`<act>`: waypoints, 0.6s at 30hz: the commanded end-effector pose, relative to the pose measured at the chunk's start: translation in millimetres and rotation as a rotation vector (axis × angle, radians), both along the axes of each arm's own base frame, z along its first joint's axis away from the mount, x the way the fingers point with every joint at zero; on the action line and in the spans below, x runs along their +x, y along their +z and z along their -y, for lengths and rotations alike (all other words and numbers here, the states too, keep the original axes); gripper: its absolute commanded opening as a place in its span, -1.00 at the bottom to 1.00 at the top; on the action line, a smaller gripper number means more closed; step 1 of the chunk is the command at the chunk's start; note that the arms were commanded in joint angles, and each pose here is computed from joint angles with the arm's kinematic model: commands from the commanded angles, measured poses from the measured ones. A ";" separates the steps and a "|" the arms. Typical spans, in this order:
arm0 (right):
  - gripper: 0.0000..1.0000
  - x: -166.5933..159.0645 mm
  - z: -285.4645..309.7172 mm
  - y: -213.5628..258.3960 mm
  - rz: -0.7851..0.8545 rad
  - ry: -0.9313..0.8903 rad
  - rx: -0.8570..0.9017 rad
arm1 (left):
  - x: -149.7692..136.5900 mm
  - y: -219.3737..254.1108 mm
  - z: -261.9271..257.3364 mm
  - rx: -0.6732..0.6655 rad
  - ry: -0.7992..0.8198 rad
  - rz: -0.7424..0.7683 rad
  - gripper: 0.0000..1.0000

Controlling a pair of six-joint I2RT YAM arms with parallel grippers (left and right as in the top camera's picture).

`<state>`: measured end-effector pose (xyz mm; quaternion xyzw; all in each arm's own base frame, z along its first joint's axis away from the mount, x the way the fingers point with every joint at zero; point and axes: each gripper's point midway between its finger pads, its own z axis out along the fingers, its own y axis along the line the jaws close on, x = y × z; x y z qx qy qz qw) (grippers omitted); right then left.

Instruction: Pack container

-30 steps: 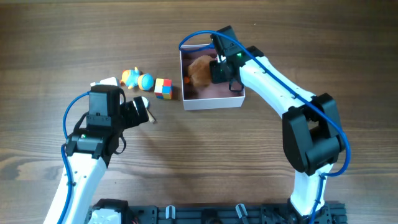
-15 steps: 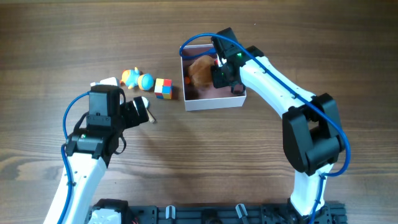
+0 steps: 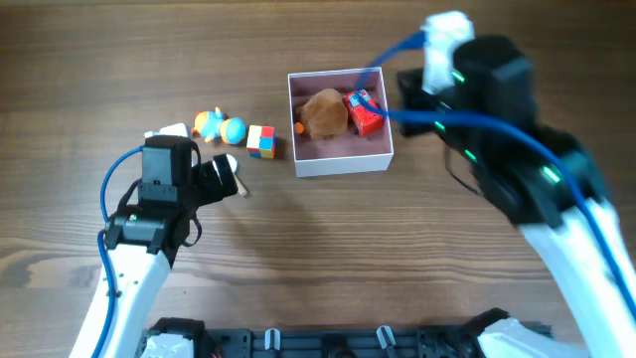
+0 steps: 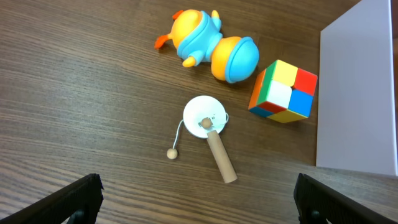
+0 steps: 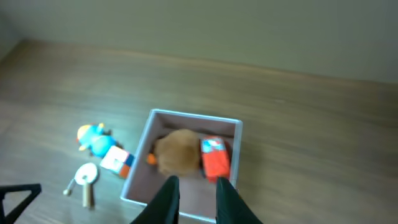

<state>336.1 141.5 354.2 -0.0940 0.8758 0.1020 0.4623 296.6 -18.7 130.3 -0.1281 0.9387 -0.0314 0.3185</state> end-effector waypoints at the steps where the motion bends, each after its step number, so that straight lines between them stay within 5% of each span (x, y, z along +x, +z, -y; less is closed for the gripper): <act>1: -0.55 -19.3 49.5 14.2 0.024 -0.177 -0.010 | 4.8 6.1 2.3 0.002 -0.016 0.018 0.99; 11: -0.37 -46.6 135.8 -29.5 -0.211 -0.460 -0.042 | 2.4 5.0 19.9 -0.079 -0.079 0.005 0.99; 13: 0.57 -44.0 142.0 -34.0 -0.228 -0.481 -0.049 | 2.6 5.4 19.8 -0.079 -0.079 0.007 1.00; 15: 0.99 -41.6 143.3 -37.7 -0.241 -0.482 -0.058 | 3.0 7.2 20.1 -0.080 -0.079 0.008 0.99; 18: 0.99 -36.4 142.5 -43.1 -0.258 -0.482 -0.064 | 3.4 18.0 20.6 -0.082 -0.081 0.007 1.00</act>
